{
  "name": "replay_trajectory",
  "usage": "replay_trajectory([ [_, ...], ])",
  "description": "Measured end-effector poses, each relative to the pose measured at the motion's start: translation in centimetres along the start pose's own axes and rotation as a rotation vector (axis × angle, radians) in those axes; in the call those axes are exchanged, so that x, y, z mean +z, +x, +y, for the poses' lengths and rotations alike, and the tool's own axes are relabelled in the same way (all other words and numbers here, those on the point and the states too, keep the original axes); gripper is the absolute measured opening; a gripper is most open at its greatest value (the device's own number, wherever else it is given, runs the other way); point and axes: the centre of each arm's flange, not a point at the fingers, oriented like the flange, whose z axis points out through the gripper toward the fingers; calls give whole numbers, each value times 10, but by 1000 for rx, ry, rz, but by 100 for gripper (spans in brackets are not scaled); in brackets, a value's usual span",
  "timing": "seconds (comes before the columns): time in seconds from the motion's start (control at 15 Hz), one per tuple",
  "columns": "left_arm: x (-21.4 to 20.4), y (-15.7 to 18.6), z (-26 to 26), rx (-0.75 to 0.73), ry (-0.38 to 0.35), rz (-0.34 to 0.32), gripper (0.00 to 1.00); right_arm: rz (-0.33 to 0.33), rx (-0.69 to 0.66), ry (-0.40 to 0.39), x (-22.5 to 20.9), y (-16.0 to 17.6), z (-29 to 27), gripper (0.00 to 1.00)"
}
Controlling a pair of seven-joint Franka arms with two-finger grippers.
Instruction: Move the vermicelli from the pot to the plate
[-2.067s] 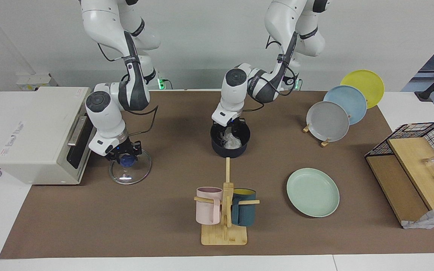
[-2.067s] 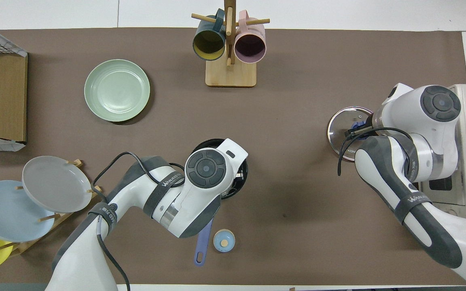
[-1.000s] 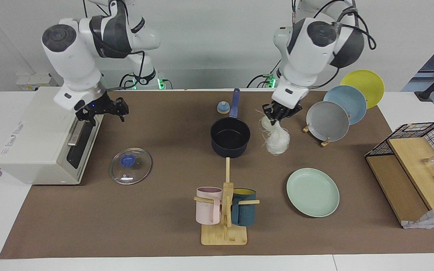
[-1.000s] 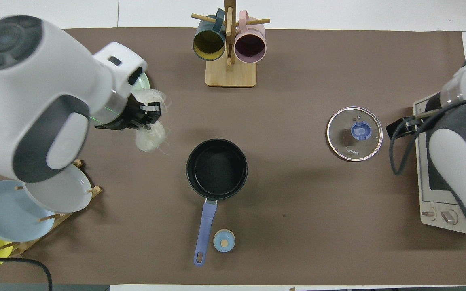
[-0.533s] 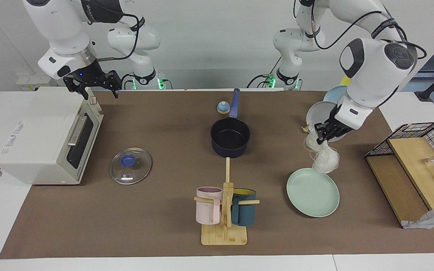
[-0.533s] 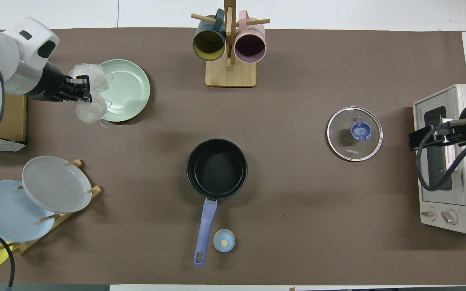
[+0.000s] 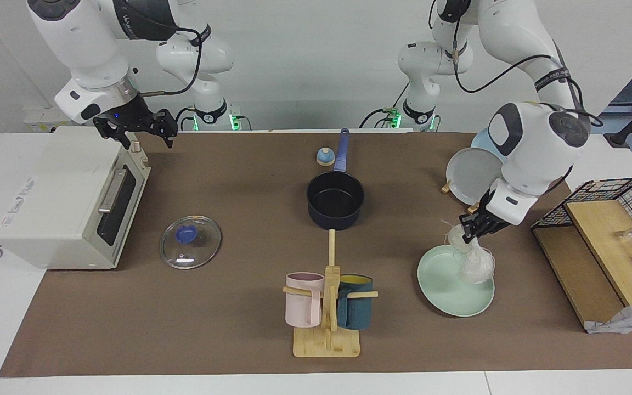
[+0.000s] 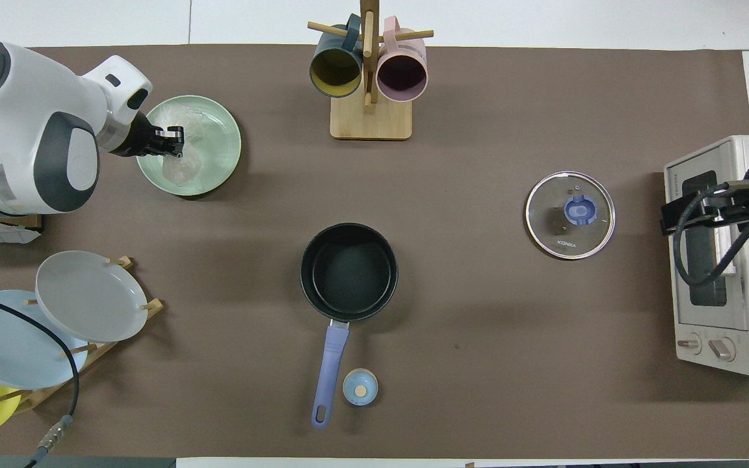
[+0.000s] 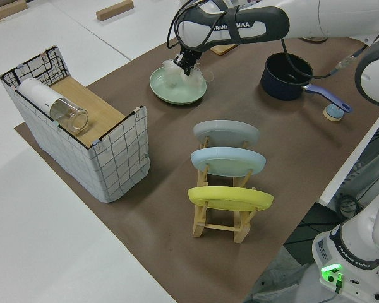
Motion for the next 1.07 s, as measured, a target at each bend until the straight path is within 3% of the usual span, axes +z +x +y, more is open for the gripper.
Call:
replay_trajectory([
  [0.4,28,1,-7,49,3,32,13,7,12,1,-4,0,5,100],
  [0.53,30,0,-7,52,4,34,29,7,18,2,-4,0,8,100],
  [0.73,16,0,-7,52,4,37,62,8,18,2,-4,0,8,100],
  [0.93,-39,-8,-9,7,8,36,93,9,18,3,-5,0,8,100],
  [1.0,-64,-13,-12,-26,11,38,100,10,18,3,-5,0,8,100],
  [1.07,-90,-20,-14,-47,14,35,100,12,16,3,-6,0,7,100],
])
